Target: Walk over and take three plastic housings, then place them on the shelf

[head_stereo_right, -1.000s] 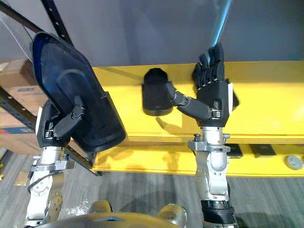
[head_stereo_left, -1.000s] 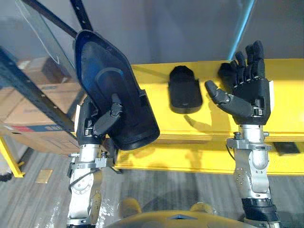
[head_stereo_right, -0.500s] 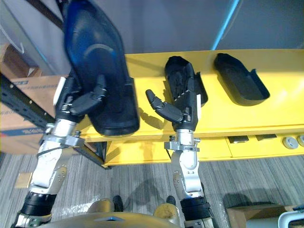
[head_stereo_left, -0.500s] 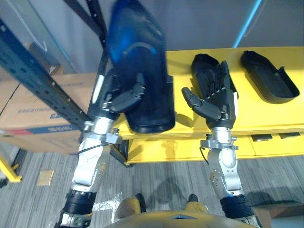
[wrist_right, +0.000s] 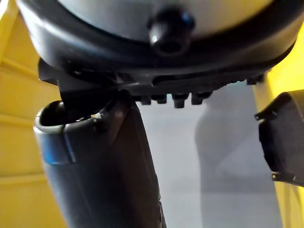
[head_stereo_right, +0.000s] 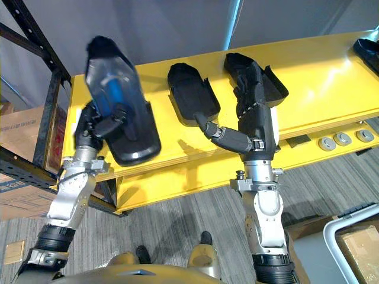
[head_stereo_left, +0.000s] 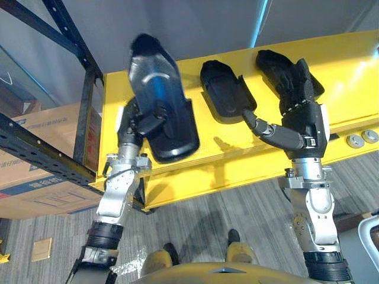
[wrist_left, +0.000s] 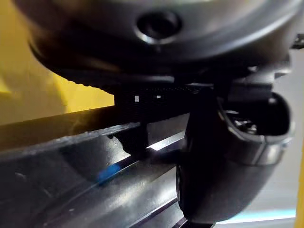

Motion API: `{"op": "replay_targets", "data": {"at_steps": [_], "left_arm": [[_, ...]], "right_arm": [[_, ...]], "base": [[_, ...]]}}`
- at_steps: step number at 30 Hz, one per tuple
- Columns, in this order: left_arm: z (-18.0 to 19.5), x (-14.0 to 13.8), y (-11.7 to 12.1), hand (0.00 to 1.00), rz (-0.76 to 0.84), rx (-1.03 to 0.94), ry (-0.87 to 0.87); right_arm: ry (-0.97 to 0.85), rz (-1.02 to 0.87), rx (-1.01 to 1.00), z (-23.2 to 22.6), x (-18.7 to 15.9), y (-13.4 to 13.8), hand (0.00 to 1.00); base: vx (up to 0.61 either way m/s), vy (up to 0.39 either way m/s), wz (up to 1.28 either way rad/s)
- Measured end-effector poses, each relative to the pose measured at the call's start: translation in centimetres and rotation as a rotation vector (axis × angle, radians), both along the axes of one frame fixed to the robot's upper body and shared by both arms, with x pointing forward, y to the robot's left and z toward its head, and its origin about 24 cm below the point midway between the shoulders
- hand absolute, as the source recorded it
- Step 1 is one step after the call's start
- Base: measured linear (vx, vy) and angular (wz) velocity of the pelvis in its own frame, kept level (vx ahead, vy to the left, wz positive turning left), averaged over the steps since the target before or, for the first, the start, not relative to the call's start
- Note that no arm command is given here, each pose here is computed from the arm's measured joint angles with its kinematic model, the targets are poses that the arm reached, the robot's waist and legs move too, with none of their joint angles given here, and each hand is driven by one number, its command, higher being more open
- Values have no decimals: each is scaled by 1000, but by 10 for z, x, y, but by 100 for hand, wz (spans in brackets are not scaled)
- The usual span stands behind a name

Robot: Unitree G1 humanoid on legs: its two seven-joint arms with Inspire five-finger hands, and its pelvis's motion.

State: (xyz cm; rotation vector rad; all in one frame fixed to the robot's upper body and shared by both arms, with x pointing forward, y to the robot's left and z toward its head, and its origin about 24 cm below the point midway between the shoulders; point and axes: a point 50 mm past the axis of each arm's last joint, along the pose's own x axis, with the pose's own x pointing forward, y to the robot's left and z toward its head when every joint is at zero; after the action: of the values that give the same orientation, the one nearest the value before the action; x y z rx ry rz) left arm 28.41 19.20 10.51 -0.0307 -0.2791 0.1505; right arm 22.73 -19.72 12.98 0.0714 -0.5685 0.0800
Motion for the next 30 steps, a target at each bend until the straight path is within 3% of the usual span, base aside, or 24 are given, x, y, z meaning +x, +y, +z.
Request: {"op": "replay_targets", "data": {"at_steps": [6,19,30], "left_arm": [[12,5,11,0,83,-19,-39],[69,62,11,0,79,10,-94],[89,77,43,0,191,-13,-58]], "right_arm": [[-24,20,-3,5,4,4,100],[-168,174,-93,51,30,35,100],[-186,197,-128,60,35,47,100]], "base": [[-37,3,-3],[-22,1,2],[-36,-10,-5]]}}
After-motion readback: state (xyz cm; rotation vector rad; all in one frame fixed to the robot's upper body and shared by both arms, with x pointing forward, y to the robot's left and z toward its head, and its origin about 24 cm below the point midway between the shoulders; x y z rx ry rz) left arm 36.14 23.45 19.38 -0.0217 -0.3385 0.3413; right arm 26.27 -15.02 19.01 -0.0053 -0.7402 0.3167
